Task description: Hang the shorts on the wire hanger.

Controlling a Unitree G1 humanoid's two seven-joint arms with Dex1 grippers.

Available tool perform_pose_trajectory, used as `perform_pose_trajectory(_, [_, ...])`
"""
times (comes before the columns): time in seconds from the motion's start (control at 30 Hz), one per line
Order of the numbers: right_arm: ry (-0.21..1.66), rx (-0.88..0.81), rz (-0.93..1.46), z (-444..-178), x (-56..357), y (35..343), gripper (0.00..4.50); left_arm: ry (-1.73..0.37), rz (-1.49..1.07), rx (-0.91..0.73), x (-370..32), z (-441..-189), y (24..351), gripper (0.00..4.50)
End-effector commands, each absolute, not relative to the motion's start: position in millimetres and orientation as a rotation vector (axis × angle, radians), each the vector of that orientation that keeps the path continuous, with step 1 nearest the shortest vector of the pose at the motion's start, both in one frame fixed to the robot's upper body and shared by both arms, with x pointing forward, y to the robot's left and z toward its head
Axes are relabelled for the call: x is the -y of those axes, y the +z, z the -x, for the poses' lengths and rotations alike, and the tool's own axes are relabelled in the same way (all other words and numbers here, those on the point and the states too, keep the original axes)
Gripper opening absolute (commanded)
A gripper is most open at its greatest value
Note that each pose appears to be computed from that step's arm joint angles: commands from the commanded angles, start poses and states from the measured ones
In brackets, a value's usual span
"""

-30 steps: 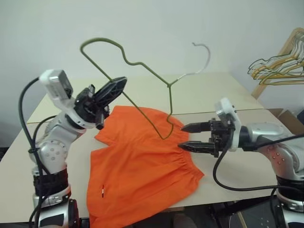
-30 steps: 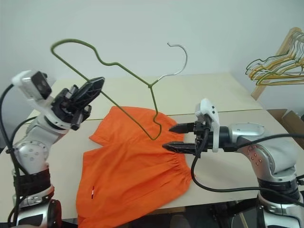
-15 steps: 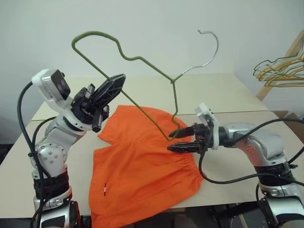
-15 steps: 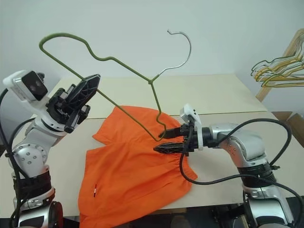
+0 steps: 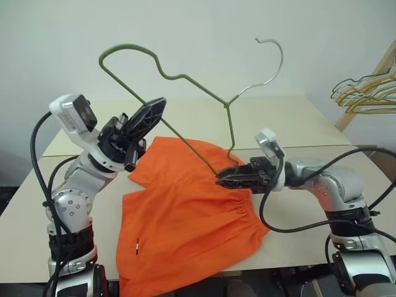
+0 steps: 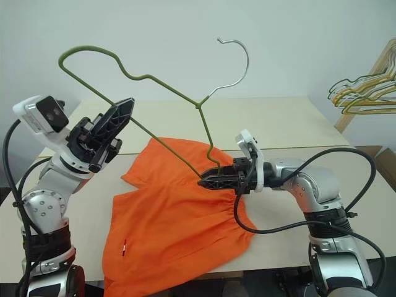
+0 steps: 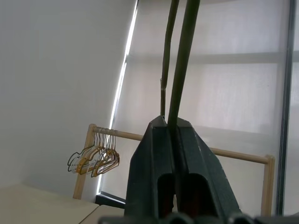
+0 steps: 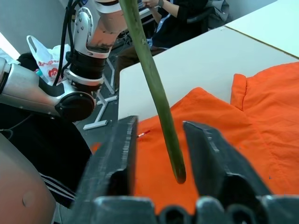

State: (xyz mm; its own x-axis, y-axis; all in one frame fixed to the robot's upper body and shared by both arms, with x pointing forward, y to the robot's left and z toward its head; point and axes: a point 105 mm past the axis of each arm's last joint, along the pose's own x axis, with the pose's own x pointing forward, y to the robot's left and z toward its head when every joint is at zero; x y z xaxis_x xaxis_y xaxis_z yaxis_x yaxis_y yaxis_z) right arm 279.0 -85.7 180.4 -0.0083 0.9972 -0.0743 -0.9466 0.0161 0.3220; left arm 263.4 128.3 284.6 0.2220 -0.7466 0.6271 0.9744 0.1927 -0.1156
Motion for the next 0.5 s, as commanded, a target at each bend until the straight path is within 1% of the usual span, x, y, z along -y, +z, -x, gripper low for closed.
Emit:
perform_pose_trajectory(0.03, [1.574,-0.236,-0.177,-279.7,83.5,197.9,0.76,-1.292,0.552,0.512,-126.5,-262.2,287.4,0.0])
perform_pose_trajectory(0.1, [1.573,-0.231,-0.18,-279.8,84.3,198.4,0.07,-1.282,0.55,0.503,-127.4,-264.4,284.7,0.0])
perform_pose_trajectory(0.13, [1.571,-0.233,-0.186,-279.8,85.0,198.3,0.0,-1.275,0.557,0.494,-128.0,-266.2,283.2,0.0])
perform_pose_trajectory(0.17, [1.571,-0.231,-0.188,-279.5,85.4,198.3,0.0,-1.263,0.565,0.483,-129.0,-268.8,281.1,0.4])
perform_pose_trajectory(0.2, [1.572,-0.231,-0.19,-278.8,86.0,198.1,0.0,-1.249,0.576,0.47,-129.5,-272.1,278.6,0.52])
perform_pose_trajectory(0.27, [1.572,-0.228,-0.19,-277.8,86.6,197.9,0.0,-1.237,0.572,0.438,-128.5,-275.9,272.5,1.02])
perform_pose_trajectory(0.37, [1.568,-0.202,-0.209,-275.4,88.5,202.3,0.0,-1.226,0.534,0.357,-123.6,-279.1,258.0,2.0])
perform_pose_trajectory(0.47, [1.518,-0.174,-0.256,-275.9,96.5,208.1,0.0,-1.183,0.44,0.215,-115.9,-286.7,232.7,3.02])
perform_pose_trajectory(0.5, [1.497,-0.172,-0.28,-275.5,101.7,209.7,0.0,-1.174,0.388,0.17,-113.2,-287.4,223.5,3.29])
